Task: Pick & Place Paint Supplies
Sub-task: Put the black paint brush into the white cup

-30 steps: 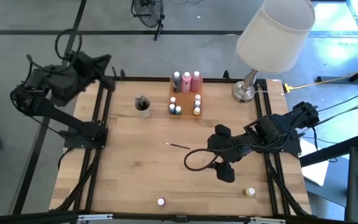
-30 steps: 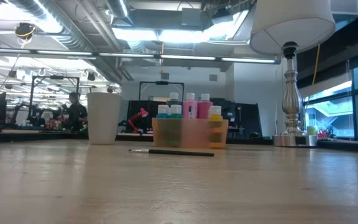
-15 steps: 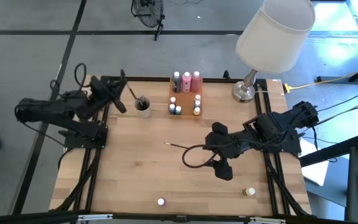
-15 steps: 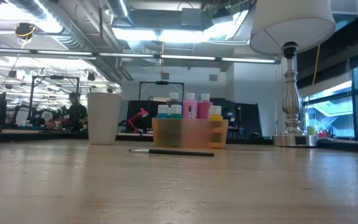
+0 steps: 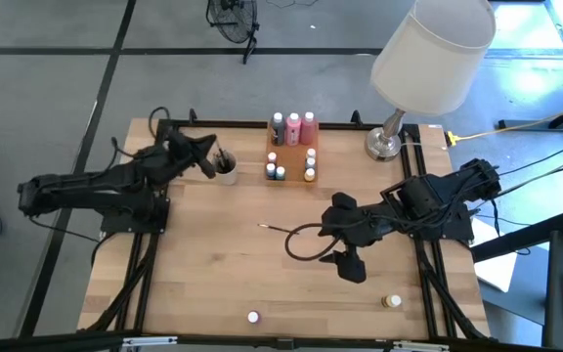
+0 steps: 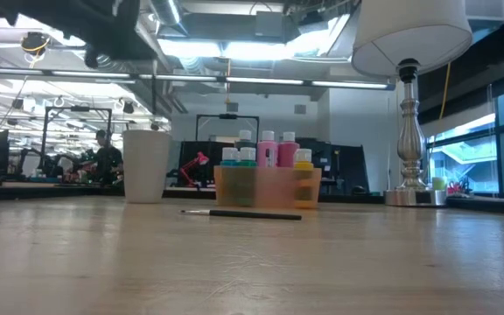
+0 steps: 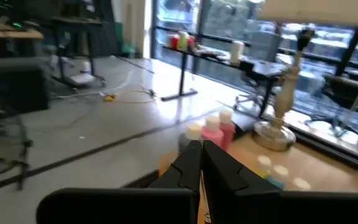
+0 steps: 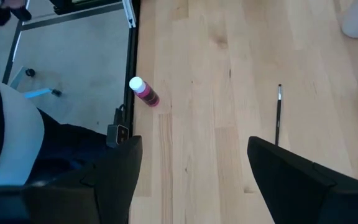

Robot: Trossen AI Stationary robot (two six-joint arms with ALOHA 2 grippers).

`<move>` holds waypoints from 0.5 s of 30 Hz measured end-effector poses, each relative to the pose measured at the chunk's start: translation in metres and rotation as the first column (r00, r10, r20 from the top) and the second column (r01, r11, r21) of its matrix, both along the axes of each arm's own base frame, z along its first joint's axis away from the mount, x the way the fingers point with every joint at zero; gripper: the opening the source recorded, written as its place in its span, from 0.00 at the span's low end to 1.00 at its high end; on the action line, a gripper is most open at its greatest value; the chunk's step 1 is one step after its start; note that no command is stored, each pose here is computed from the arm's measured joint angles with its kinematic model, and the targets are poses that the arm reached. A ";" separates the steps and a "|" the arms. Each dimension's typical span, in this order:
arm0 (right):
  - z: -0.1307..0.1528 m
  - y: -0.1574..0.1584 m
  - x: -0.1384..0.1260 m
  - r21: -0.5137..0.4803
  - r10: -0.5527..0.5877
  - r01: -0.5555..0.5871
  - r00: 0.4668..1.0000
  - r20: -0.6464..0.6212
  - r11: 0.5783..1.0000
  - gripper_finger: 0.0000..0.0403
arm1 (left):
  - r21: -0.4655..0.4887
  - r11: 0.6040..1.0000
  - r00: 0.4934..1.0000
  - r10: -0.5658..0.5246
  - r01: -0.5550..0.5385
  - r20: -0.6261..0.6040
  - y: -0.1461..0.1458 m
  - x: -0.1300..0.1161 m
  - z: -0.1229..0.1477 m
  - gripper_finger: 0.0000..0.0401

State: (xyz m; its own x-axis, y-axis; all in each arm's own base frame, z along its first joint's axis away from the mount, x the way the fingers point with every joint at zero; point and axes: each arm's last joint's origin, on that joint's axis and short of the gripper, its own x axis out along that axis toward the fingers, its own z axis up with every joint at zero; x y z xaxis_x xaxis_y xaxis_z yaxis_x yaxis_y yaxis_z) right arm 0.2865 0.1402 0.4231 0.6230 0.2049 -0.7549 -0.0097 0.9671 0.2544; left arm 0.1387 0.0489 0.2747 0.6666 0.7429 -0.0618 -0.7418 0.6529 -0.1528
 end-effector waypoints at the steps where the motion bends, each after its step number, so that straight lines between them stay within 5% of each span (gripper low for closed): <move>1: 0.000 0.000 0.000 0.002 0.000 0.000 1.000 -0.001 1.000 0.73 | -0.005 1.000 1.000 -0.017 0.017 0.001 0.002 0.002 -0.004 0.01; 15: 0.000 -0.003 0.001 0.009 -0.009 0.009 1.000 -0.008 1.000 0.73 | -0.045 0.996 0.976 -0.090 0.082 -0.199 0.021 0.020 -0.033 0.01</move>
